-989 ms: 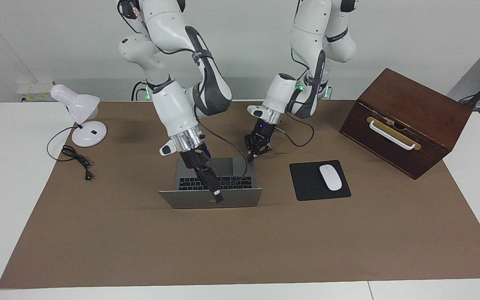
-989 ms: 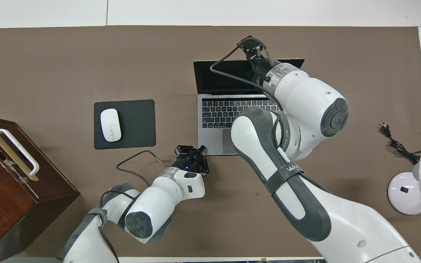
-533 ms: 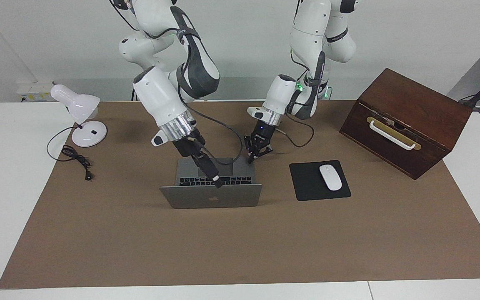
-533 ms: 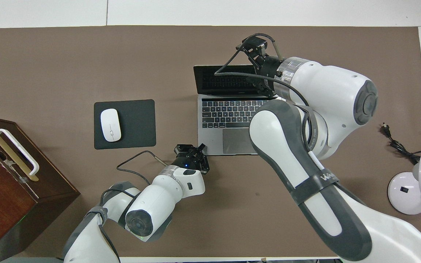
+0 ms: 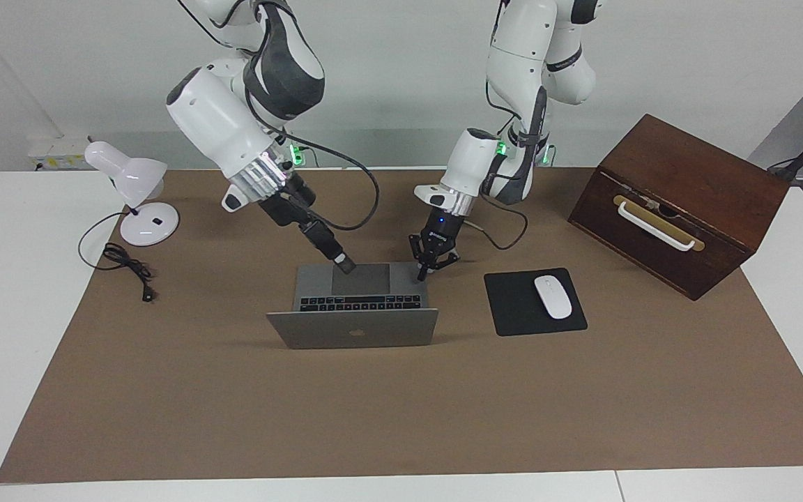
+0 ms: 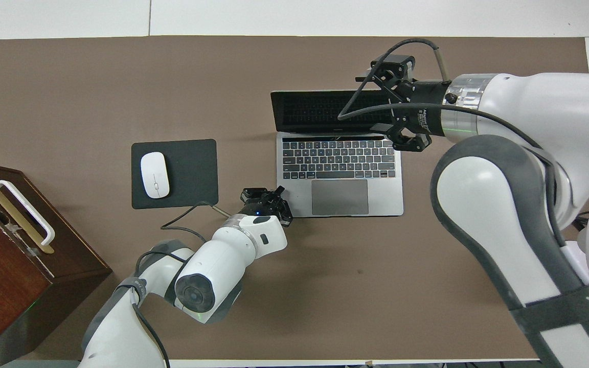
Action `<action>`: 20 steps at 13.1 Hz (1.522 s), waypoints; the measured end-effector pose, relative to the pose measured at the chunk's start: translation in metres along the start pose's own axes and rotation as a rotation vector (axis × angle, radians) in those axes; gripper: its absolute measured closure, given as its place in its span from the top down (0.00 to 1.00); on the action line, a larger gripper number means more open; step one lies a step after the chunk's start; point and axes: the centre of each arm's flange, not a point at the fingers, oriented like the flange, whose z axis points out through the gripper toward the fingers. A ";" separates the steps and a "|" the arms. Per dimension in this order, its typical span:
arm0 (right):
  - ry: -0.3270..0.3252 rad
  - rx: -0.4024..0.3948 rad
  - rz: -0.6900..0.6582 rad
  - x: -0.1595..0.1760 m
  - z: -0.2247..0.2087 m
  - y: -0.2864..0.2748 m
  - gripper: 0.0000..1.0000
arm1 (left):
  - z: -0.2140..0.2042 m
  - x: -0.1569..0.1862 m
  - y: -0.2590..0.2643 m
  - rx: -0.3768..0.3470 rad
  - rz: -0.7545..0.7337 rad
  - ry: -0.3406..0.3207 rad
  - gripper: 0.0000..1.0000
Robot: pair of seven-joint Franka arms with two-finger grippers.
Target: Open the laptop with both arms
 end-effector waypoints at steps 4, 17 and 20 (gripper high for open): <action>0.081 -0.061 -0.186 0.023 -0.025 0.005 1.00 | -0.019 0.054 -0.015 0.012 -0.032 -0.106 0.01; 0.108 -0.431 -0.878 0.137 -0.100 0.062 1.00 | -0.106 0.129 -0.099 0.061 -0.173 -0.436 0.01; 0.081 -0.502 -0.902 0.130 -0.120 0.054 1.00 | -0.133 0.139 -0.131 0.078 -0.228 -0.504 0.19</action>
